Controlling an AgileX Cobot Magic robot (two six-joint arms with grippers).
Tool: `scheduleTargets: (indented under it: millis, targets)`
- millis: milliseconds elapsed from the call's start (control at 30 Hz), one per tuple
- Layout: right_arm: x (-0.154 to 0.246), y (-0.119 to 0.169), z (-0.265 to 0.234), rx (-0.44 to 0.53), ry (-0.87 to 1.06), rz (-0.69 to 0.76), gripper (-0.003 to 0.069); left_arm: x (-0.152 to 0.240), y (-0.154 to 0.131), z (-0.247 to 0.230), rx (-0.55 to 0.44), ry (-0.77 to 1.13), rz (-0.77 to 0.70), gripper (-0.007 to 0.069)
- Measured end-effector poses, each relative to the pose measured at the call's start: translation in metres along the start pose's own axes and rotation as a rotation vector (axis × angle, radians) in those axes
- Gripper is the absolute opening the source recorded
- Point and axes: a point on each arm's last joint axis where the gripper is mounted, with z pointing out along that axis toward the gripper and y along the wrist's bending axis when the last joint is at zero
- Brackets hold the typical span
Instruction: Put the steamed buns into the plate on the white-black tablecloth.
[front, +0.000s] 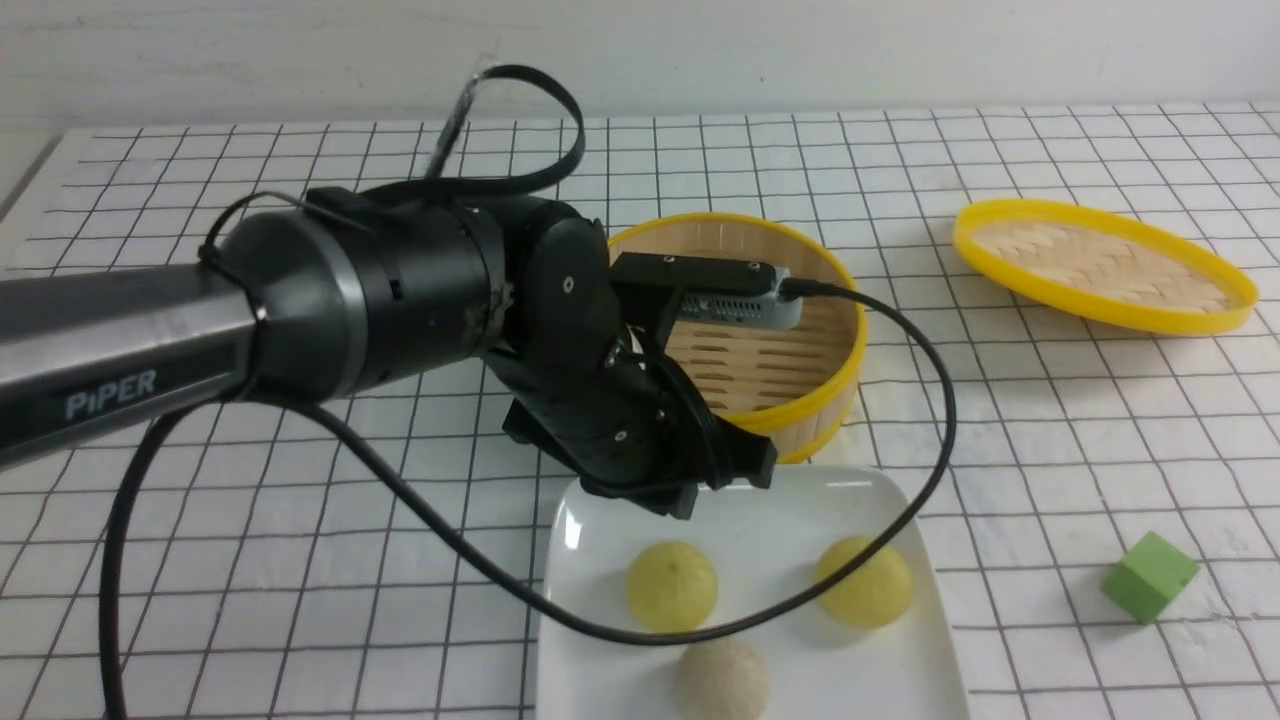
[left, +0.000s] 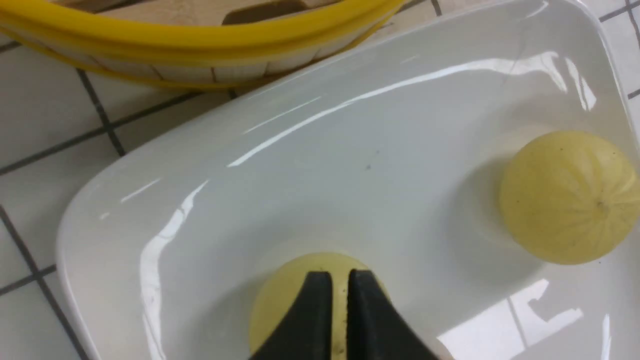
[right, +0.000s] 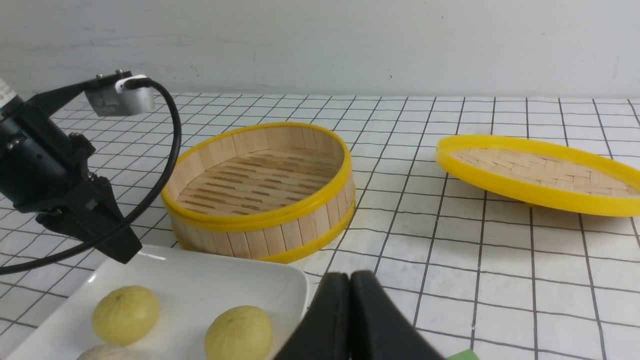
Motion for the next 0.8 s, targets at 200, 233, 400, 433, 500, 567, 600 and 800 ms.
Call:
scheduleTargets:
  millis: [200, 233, 400, 433, 500, 567, 600, 800]
  targets:
    - [0.000, 0.000, 0.000, 0.000, 0.001, -0.002, 0.0020, -0.001, 0.000, 0.000, 0.000, -0.011, 0.002, 0.0002]
    - [0.000, 0.000, 0.000, 0.000, 0.001, -0.002, 0.0021, -0.001, 0.000, 0.000, 0.000, -0.012, 0.002, 0.0002]
    - [0.000, 0.000, 0.000, 0.000, 0.001, -0.005, 0.0028, -0.001, 0.000, 0.000, 0.000, -0.012, 0.003, 0.0002]
    - [0.000, 0.000, 0.000, 0.000, 0.001, -0.009, 0.0030, -0.001, 0.000, 0.000, -0.001, -0.013, 0.003, 0.0002]
    - [0.001, 0.000, 0.000, 0.000, 0.002, -0.010, 0.0032, -0.001, 0.000, 0.000, -0.003, -0.016, 0.007, 0.0002]
    - [0.003, -0.001, 0.001, 0.006, 0.010, -0.018, 0.0034, -0.002, 0.000, 0.000, -0.005, -0.019, 0.010, 0.0002]
    - [0.008, -0.003, 0.003, 0.023, 0.015, -0.037, 0.0036, -0.002, 0.001, -0.001, -0.007, -0.024, 0.014, 0.0002]
    - [0.045, -0.016, 0.010, 0.157, 0.069, -0.084, 0.0043, -0.003, -0.001, -0.020, -0.010, -0.059, 0.035, 0.0002]
